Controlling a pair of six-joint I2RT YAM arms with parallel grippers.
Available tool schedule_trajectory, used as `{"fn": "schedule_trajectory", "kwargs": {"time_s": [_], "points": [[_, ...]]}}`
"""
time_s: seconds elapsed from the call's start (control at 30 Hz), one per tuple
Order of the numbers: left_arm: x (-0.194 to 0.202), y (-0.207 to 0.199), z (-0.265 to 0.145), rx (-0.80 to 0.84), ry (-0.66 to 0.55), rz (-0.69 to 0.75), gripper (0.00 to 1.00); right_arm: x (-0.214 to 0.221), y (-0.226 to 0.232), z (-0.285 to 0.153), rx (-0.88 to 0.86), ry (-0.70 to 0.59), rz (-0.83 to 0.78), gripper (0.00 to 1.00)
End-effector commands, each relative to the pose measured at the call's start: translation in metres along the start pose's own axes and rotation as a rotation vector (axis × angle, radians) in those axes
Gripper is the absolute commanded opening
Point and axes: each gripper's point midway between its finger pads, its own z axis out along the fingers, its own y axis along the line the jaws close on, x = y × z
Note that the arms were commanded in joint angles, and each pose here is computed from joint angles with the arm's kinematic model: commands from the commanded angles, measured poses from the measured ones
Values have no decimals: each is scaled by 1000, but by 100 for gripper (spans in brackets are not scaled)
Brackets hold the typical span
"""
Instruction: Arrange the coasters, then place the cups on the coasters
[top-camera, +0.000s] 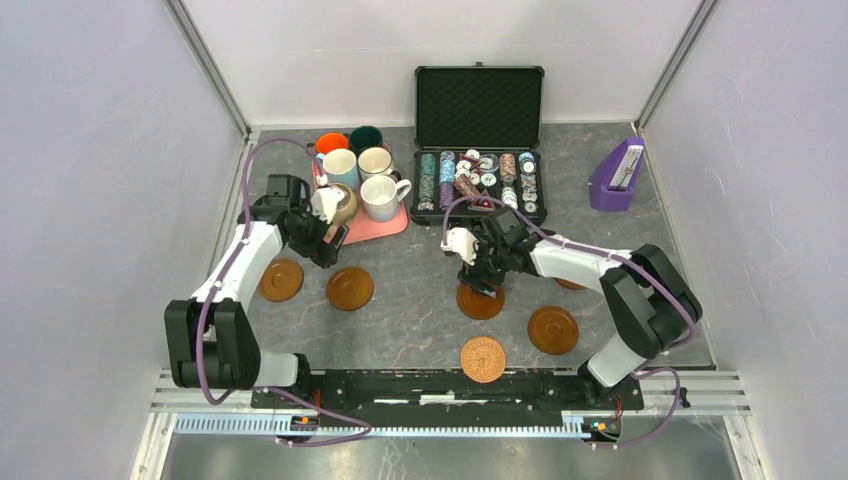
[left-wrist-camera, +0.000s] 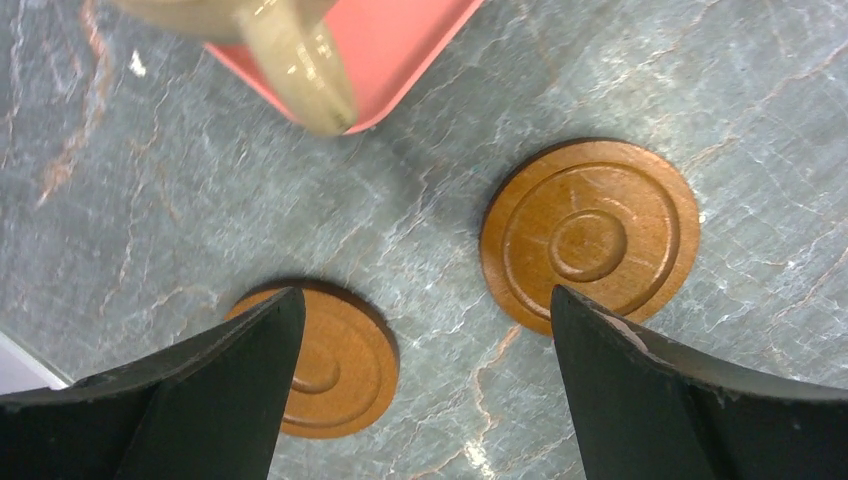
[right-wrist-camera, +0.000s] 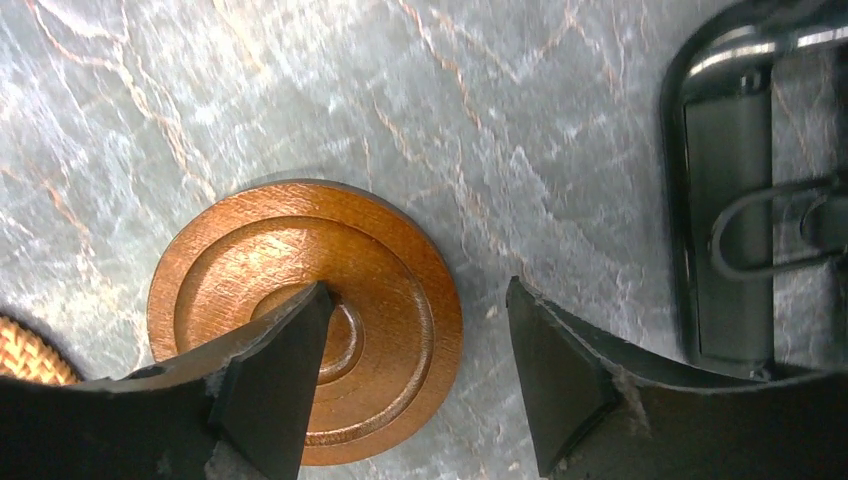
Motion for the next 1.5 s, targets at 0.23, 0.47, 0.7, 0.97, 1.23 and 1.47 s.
{"fn": "schedule_trajectory", "kwargs": {"time_s": [0.23, 0.47, 0.7, 0.97, 1.23, 1.47], "points": [[9, 28, -34, -55, -35, -185, 98, -71, 12, 60, -46, -74, -55, 70], [30, 29, -47, -76, 0, -189, 99, -114, 16, 88, -62, -126, -66, 70], [40, 23, -46, -70, 17, -193, 99, -137, 23, 98, -86, -154, -91, 70], [40, 18, -44, -46, 16, -189, 99, -150, 19, 102, -78, -171, -86, 71], [43, -4, -26, 45, -12, -95, 86, -145, 21, 99, -80, -159, -89, 71], [42, -2, 6, 10, 7, -131, 84, -144, 21, 95, -75, -164, -88, 75]]}}
